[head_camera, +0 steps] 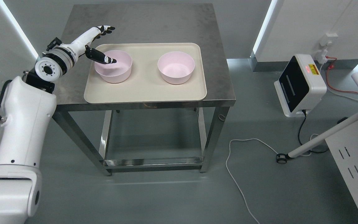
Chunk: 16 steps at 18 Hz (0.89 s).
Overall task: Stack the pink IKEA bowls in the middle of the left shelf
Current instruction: 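Grasp the rim of the pink bowl with the left hand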
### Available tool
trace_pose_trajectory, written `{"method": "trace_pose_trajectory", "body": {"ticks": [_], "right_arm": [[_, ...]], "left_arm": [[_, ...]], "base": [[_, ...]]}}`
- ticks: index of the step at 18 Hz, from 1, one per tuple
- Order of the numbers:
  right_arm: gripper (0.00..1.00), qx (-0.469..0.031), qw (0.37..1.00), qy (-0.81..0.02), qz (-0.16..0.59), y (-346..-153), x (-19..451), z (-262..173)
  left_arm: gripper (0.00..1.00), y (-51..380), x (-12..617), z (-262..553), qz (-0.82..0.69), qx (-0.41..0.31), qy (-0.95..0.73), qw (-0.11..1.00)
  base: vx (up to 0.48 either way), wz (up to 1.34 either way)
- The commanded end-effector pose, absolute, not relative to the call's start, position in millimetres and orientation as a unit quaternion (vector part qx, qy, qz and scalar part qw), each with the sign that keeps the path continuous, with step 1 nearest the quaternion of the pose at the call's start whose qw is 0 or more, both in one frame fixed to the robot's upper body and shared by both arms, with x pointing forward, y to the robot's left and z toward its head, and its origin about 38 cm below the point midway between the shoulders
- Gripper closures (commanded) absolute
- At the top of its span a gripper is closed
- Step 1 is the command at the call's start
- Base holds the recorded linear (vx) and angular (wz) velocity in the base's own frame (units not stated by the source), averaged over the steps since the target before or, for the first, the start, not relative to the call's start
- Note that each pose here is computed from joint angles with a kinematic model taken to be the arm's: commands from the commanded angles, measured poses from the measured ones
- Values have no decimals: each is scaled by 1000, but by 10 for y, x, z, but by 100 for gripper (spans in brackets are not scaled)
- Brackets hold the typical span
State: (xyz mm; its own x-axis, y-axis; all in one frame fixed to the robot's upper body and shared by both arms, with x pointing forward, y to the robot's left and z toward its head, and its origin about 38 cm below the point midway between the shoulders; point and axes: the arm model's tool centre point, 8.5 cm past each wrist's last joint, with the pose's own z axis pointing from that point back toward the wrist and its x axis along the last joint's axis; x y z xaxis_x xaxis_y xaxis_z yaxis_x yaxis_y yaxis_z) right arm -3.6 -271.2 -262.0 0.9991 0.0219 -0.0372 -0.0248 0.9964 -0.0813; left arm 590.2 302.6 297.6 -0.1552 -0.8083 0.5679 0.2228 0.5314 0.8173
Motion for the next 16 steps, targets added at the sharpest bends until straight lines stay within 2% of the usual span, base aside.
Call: {"method": "trace_pose_trajectory", "body": {"ticks": [1, 6, 16], "right_arm": [[0, -49, 999, 15, -6, -2825, -108, -2614], [0, -49, 999, 15, -6, -2825, -108, -2614], [0, -49, 999, 15, -6, -2825, -108, -2614]], "left_arm": [[12, 3028, 5998, 2820, -481, 244, -564, 626], [21, 2889, 6049, 2972, -507, 258, -554, 608], [31, 2764, 6077, 2965, -543, 280, -525, 593]], "base": [[0, 0], [0, 0], [0, 0]]}}
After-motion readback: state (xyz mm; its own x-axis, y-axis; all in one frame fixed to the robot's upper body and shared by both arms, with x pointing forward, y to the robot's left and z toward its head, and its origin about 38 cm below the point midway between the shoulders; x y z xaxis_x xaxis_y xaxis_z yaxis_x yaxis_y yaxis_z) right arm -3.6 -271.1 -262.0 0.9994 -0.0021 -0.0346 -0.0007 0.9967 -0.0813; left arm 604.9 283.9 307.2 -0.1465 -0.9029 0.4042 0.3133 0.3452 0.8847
